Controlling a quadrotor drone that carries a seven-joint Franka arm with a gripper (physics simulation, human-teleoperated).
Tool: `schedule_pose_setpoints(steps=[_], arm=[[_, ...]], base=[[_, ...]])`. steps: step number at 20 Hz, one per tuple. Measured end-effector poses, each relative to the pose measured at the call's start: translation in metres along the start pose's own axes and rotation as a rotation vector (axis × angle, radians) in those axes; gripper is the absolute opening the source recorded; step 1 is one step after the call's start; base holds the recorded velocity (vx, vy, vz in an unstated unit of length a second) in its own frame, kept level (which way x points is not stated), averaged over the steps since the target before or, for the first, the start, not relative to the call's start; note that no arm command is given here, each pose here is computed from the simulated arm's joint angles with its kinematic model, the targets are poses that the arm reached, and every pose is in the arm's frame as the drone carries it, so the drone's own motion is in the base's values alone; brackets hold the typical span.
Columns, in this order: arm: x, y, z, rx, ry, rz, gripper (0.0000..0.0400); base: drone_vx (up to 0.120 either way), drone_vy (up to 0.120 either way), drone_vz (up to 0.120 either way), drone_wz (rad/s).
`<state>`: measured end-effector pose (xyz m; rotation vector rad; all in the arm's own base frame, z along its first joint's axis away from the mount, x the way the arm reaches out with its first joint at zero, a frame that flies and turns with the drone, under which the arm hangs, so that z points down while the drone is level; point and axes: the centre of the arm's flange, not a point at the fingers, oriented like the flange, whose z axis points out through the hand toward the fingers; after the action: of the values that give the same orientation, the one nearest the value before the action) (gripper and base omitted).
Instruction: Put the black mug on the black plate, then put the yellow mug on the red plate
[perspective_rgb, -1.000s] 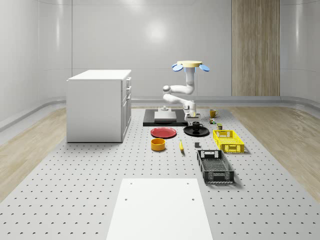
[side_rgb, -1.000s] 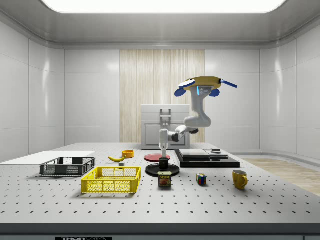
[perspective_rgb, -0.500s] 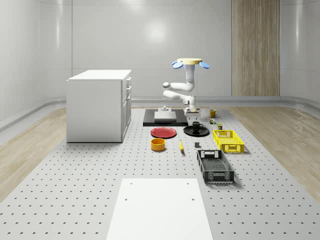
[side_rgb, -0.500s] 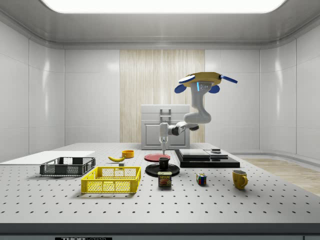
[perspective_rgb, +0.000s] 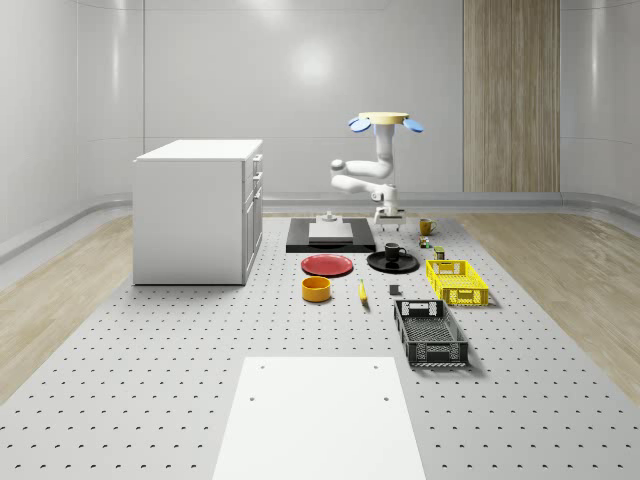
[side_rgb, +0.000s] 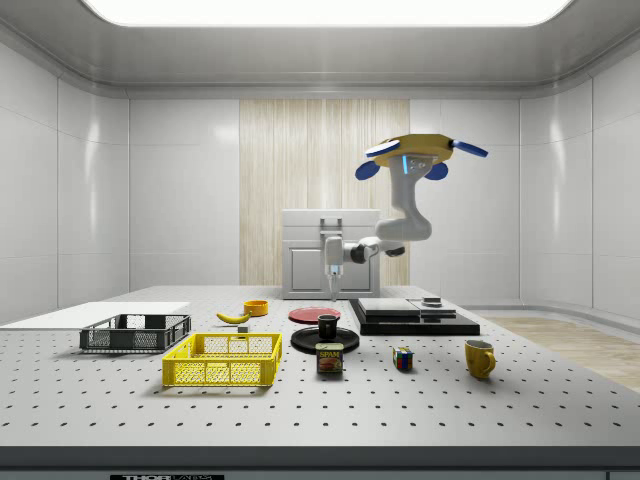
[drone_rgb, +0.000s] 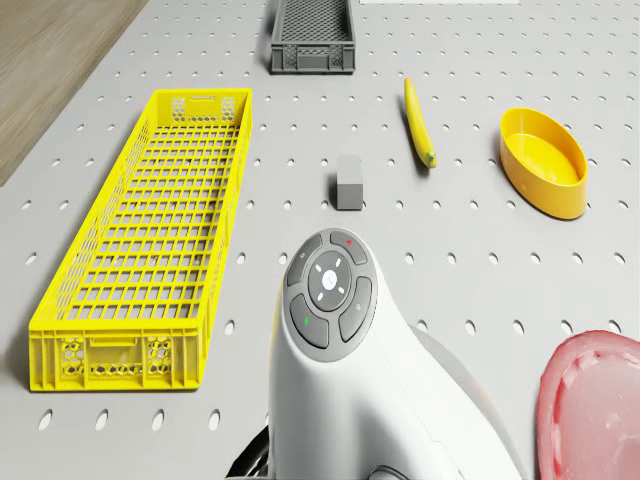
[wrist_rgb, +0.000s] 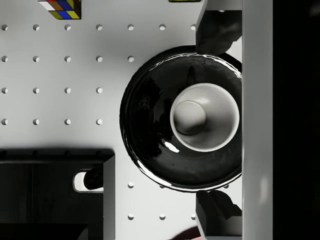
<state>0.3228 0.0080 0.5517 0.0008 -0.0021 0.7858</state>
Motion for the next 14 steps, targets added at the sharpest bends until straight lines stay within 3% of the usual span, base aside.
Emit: schedule_pose_setpoints(steps=[4,14], arm=[[0.0,0.0,-0.0006,0.0,0.0,0.0,0.04],[0.0,0.0,-0.0009,0.0,0.0,0.0,0.04]], base=[[-0.12,0.12,0.11,0.0],[-0.12,0.12,0.0,0.0]])
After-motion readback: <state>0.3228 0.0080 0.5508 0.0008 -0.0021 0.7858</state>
